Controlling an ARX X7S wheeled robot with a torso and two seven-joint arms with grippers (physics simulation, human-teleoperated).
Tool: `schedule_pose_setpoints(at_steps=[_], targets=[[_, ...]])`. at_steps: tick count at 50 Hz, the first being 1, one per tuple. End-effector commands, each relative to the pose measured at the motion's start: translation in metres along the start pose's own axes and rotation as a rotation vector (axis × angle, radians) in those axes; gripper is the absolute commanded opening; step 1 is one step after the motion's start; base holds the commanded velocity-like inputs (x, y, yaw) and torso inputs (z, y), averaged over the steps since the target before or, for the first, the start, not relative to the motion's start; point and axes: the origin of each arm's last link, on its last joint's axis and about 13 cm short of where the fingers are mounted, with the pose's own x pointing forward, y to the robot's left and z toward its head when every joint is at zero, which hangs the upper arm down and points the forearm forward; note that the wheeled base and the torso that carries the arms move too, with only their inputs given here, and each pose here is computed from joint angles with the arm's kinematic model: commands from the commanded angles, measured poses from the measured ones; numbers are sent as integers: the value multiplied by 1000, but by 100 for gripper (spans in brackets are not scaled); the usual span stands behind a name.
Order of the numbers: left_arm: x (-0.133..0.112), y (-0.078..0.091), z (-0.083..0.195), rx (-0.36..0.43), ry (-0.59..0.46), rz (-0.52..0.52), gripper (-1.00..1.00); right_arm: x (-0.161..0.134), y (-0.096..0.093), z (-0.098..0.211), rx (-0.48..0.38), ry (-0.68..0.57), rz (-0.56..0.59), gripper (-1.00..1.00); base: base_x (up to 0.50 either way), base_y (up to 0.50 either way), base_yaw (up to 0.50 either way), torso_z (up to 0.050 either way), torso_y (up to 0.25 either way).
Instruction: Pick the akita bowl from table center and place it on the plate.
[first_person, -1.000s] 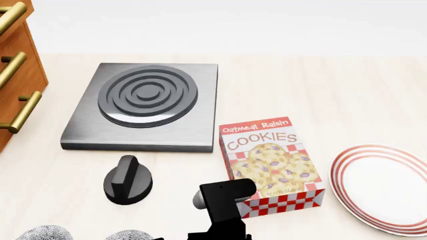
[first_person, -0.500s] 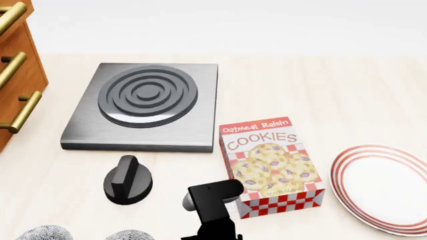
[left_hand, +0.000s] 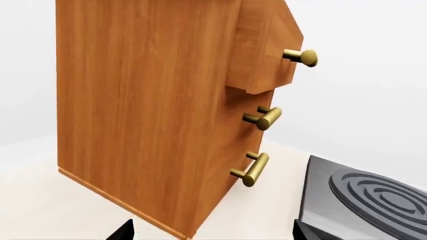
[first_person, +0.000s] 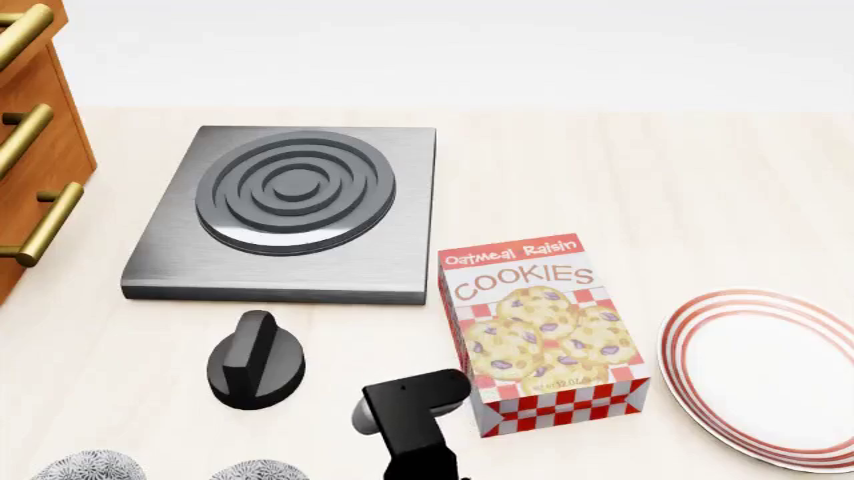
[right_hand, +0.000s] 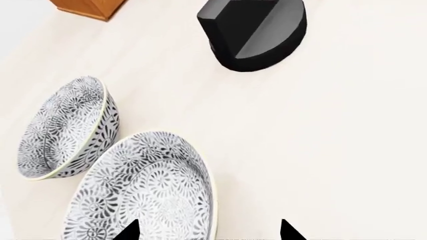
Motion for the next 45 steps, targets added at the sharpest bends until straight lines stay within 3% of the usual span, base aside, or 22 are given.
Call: schedule_pose_setpoints(at_steps=[1, 13, 14, 31, 45], targets=[[0, 0, 0, -1, 2, -3, 100, 5, -4, -5, 11, 18, 9, 100, 0, 0, 0, 0, 0], [1, -1, -1, -2, 4, -2, 100, 5, -2, -4, 3, 19, 20, 100, 0, 0, 0, 0, 0], [1, -1, -1, -2, 4, -2, 100, 5, -2, -4, 1, 18, 19, -100, 0, 0, 0, 0, 0], [-1, -3, -3, -10, 10, -12, 100, 0, 0, -1, -25, -37, 16, -100, 0, 0, 0, 0, 0], [-4, -6, -4, -2, 16, -28, 100, -47, 3, 22, -69, -363, -99, -100, 0, 0, 0, 0, 0]])
